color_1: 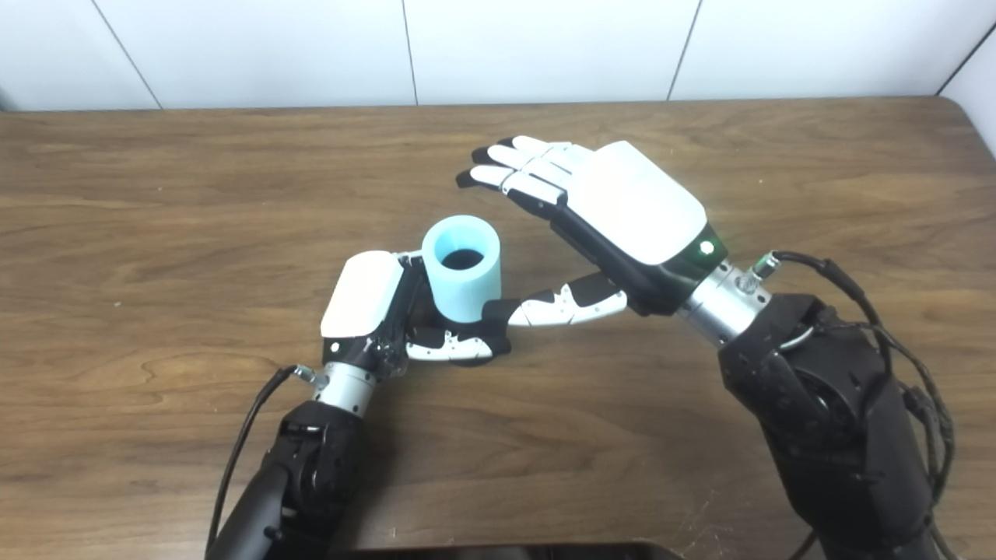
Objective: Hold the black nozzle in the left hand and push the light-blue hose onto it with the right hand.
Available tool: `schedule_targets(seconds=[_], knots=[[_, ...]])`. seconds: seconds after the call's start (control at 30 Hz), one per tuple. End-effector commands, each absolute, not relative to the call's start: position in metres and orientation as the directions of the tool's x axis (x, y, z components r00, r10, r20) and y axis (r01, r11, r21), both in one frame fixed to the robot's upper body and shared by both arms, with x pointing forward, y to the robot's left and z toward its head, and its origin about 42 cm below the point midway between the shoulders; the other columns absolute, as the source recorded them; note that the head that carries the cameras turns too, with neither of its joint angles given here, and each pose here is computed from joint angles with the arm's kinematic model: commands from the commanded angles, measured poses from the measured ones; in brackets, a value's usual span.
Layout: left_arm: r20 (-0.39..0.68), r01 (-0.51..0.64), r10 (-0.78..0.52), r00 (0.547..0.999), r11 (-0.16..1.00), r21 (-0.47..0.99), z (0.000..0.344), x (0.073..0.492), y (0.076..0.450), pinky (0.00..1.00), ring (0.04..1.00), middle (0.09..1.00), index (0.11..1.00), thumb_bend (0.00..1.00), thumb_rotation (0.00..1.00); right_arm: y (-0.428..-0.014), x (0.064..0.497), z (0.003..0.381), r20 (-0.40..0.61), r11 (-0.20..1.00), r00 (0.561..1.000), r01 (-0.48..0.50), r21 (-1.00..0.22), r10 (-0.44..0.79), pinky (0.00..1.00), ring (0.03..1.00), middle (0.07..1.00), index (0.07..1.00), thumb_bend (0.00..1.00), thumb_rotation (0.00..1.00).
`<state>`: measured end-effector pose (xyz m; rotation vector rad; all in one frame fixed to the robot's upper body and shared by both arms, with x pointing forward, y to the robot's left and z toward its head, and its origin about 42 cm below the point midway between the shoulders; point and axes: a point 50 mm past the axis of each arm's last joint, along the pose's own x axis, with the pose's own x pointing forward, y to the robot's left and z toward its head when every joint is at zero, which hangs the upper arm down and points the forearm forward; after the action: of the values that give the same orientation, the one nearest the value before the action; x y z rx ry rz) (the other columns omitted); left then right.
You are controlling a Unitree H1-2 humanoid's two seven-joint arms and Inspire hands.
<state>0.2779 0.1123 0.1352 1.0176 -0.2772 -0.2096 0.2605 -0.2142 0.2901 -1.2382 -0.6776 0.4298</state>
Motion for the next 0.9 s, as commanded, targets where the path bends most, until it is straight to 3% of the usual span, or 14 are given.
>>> schedule_targets(seconds=[0.0,0.07,0.1,0.17,0.27,0.33,0.47,0.53,0.6,0.67,0.8,0.87], knots=[[0.034,0.106,-0.303,0.952,0.434,0.894,0.124,0.279,0.123,0.67,0.605,0.542,0.501,0.52,0.03,-0.217,0.262,0.297,0.276,0.308,0.737,0.096,-0.946,0.617,0.82,0.908,0.901,0.856,0.48,0.83],[0.026,0.115,-0.319,0.947,0.417,0.901,0.127,0.281,0.125,0.75,0.656,0.624,0.498,0.52,0.06,-0.217,0.263,0.296,0.274,0.31,0.741,0.094,-0.946,0.613,0.83,0.91,0.902,0.861,0.48,0.85],[0.024,0.117,-0.328,0.944,0.403,0.908,0.128,0.282,0.126,0.76,0.675,0.651,0.589,0.72,0.13,-0.217,0.263,0.296,0.274,0.311,0.744,0.093,-0.946,0.61,0.83,0.909,0.901,0.861,0.49,0.85],[0.025,0.112,-0.345,0.938,0.371,0.922,0.13,0.283,0.128,0.81,0.725,0.712,0.706,0.92,0.26,-0.217,0.263,0.294,0.271,0.312,0.748,0.09,-0.946,0.606,0.82,0.907,0.9,0.862,0.49,0.86],[0.03,0.096,-0.359,0.933,0.327,0.94,0.133,0.285,0.131,0.86,0.78,0.777,0.796,0.99,0.41,-0.217,0.264,0.293,0.266,0.313,0.751,0.083,-0.946,0.604,0.83,0.91,0.904,0.871,0.49,0.85],[0.041,0.084,-0.365,0.93,0.319,0.944,0.135,0.287,0.134,0.88,0.803,0.806,0.828,1.0,0.46,-0.217,0.263,0.292,0.259,0.312,0.755,0.077,-0.947,0.602,0.83,0.915,0.91,0.881,0.48,0.85],[0.066,0.06,-0.364,0.929,0.324,0.944,0.14,0.291,0.138,0.87,0.817,0.821,0.823,1.0,0.44,-0.216,0.264,0.291,0.256,0.311,0.759,0.075,-0.948,0.598,0.84,0.918,0.914,0.885,0.48,0.86],[0.089,0.044,-0.355,0.931,0.35,0.936,0.143,0.292,0.139,0.75,0.762,0.766,0.765,1.0,0.39,-0.216,0.265,0.29,0.257,0.31,0.76,0.077,-0.948,0.597,0.83,0.917,0.913,0.884,0.48,0.86],[0.098,0.037,-0.348,0.932,0.363,0.931,0.149,0.295,0.141,0.58,0.637,0.664,0.682,1.0,0.31,-0.215,0.265,0.289,0.252,0.3,0.763,0.081,-0.951,0.595,0.83,0.917,0.914,0.888,0.49,0.87],[0.101,0.033,-0.345,0.933,0.362,0.932,0.155,0.297,0.143,0.47,0.554,0.603,0.631,1.0,0.26,-0.215,0.265,0.289,0.25,0.297,0.765,0.08,-0.952,0.594,0.84,0.919,0.916,0.892,0.49,0.88],[0.113,0.014,-0.339,0.934,0.351,0.936,0.169,0.303,0.149,0.46,0.562,0.619,0.609,1.0,0.21,-0.214,0.265,0.288,0.246,0.304,0.77,0.071,-0.95,0.589,0.84,0.921,0.919,0.895,0.49,0.87],[0.118,0.003,-0.338,0.934,0.335,0.942,0.176,0.306,0.153,0.48,0.583,0.638,0.634,1.0,0.23,-0.214,0.266,0.288,0.245,0.304,0.771,0.07,-0.95,0.587,0.84,0.922,0.92,0.898,0.49,0.87]])
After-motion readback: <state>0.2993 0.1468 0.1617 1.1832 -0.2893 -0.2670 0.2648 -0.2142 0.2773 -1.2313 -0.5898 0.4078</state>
